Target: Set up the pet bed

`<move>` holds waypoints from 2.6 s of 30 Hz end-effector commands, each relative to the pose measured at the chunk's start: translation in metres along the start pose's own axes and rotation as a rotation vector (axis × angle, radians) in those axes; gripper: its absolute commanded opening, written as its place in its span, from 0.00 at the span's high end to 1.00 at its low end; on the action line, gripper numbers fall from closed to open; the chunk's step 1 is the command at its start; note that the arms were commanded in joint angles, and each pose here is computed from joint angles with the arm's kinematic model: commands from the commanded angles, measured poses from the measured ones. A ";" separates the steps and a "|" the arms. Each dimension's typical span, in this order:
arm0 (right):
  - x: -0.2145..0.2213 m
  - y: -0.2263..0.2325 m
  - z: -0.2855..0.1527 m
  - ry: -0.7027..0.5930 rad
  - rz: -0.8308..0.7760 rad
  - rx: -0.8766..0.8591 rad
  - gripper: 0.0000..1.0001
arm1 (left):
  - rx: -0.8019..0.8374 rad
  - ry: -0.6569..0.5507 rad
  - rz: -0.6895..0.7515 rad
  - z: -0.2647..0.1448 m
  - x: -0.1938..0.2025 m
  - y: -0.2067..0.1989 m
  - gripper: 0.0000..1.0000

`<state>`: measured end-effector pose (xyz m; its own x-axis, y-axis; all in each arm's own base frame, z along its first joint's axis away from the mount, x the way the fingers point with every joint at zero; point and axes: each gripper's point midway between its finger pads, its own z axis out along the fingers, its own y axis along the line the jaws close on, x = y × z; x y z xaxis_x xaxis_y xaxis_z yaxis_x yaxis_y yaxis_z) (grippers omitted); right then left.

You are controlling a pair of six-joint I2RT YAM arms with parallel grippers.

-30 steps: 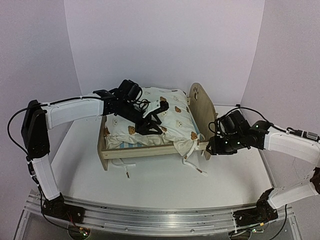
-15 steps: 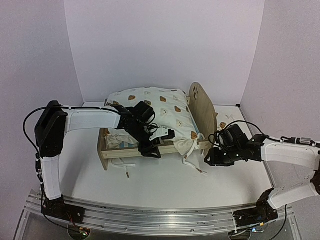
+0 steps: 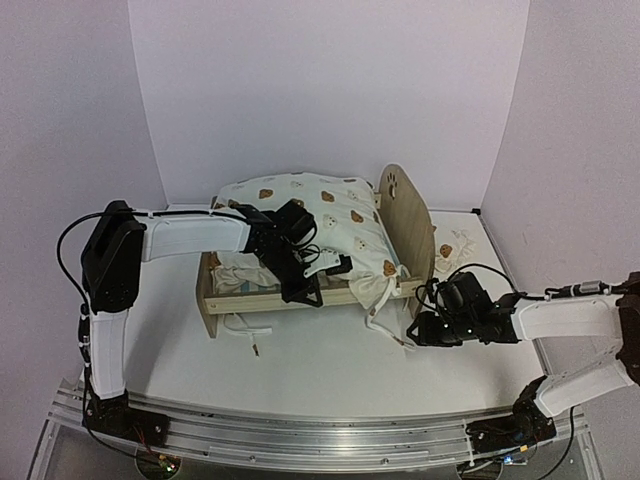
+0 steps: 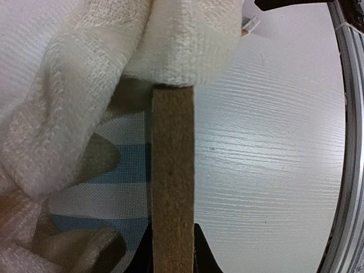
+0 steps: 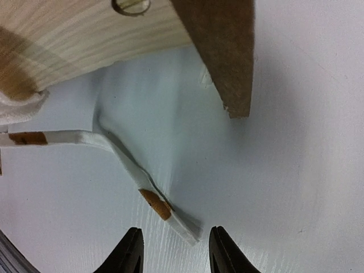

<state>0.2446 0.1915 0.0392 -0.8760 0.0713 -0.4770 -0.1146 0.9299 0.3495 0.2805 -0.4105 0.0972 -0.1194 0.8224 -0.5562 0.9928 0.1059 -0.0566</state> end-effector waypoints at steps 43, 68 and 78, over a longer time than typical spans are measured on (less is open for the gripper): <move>-0.188 0.039 -0.073 -1.055 -0.111 -0.012 0.43 | 0.317 -0.718 -0.083 -0.275 -0.227 -0.084 1.00; -0.249 0.021 -0.058 -1.293 0.100 0.276 0.43 | 0.439 -0.792 -0.079 -0.294 -0.243 -0.097 1.00; -0.250 0.019 -0.044 -1.282 0.100 0.307 0.98 | 0.425 -0.798 -0.073 -0.300 -0.242 -0.099 1.00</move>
<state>0.4406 0.1744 0.1682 0.0846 0.1949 -0.9772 0.2160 0.9538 0.2089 0.2654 -0.4608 0.2961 -0.6929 0.4689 -0.5477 0.7072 0.2935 -0.6432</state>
